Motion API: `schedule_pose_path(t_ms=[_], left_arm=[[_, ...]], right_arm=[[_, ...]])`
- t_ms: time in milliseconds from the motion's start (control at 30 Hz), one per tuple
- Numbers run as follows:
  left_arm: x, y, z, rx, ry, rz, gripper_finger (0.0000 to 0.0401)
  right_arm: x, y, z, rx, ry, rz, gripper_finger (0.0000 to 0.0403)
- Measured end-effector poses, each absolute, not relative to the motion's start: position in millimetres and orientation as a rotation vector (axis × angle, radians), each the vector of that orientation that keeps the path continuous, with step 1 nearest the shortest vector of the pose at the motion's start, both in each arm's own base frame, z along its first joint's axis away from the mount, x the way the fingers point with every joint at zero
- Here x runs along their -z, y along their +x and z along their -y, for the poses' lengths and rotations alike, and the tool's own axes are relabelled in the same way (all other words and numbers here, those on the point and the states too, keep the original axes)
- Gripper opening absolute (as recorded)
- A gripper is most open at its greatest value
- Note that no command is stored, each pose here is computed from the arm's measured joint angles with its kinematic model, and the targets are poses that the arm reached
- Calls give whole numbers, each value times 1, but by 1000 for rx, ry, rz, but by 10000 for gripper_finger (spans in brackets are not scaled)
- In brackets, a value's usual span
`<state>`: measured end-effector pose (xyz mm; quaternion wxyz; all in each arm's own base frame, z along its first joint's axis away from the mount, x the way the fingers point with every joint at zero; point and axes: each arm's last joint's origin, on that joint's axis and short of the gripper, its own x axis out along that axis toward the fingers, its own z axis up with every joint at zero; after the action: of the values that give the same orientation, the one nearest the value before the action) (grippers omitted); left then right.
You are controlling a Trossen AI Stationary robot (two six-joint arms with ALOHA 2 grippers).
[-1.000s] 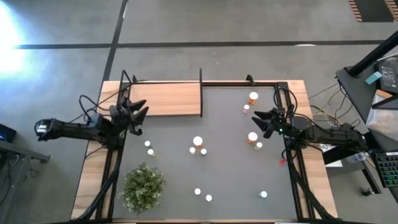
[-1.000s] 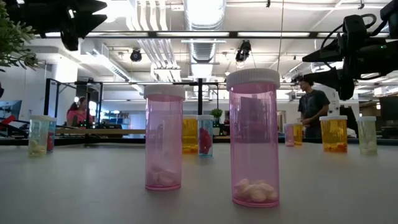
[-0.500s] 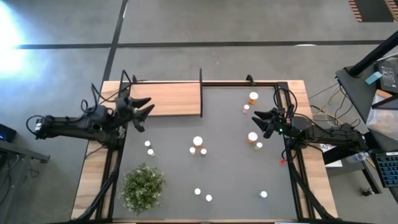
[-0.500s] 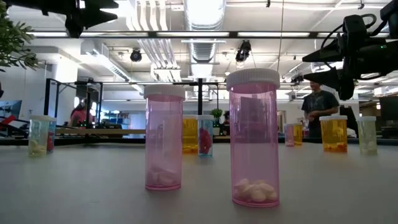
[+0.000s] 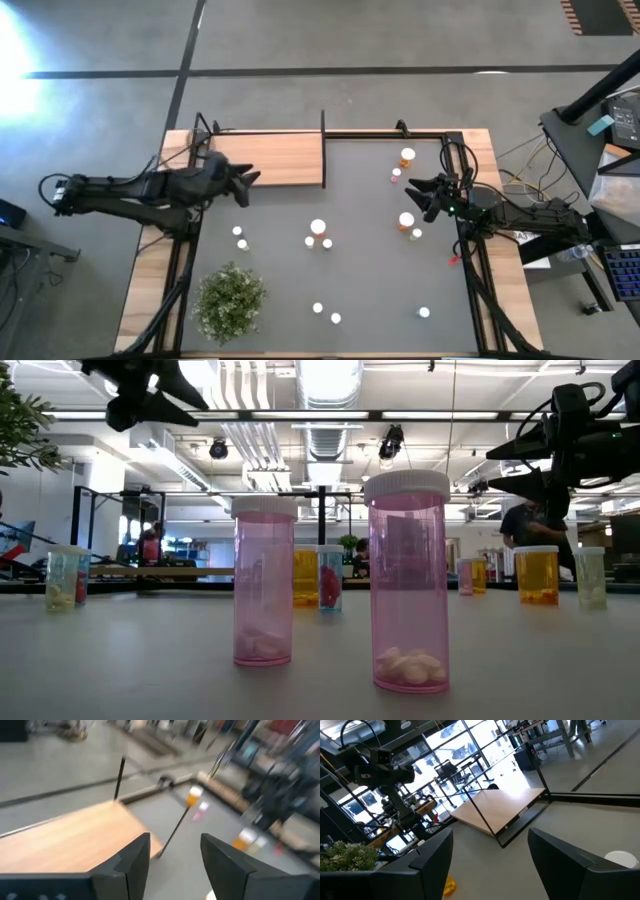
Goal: Pick and place medicine bottles onto shelf by color
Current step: Put the top left blue pill bottle on the shelf
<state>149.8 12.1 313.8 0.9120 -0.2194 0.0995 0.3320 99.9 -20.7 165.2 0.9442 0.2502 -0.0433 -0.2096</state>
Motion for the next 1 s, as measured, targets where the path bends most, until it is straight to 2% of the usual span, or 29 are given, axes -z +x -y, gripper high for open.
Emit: schedule_pose_path(t_ms=[567,1000], left_arm=[[-322,203,-12,-880,-695,-639,160],[-300,217,-13,-1149,-1156,-910,160]], right_arm=[[-165,100,21,427,510,88,247],[-165,100,21,427,510,88,247]])
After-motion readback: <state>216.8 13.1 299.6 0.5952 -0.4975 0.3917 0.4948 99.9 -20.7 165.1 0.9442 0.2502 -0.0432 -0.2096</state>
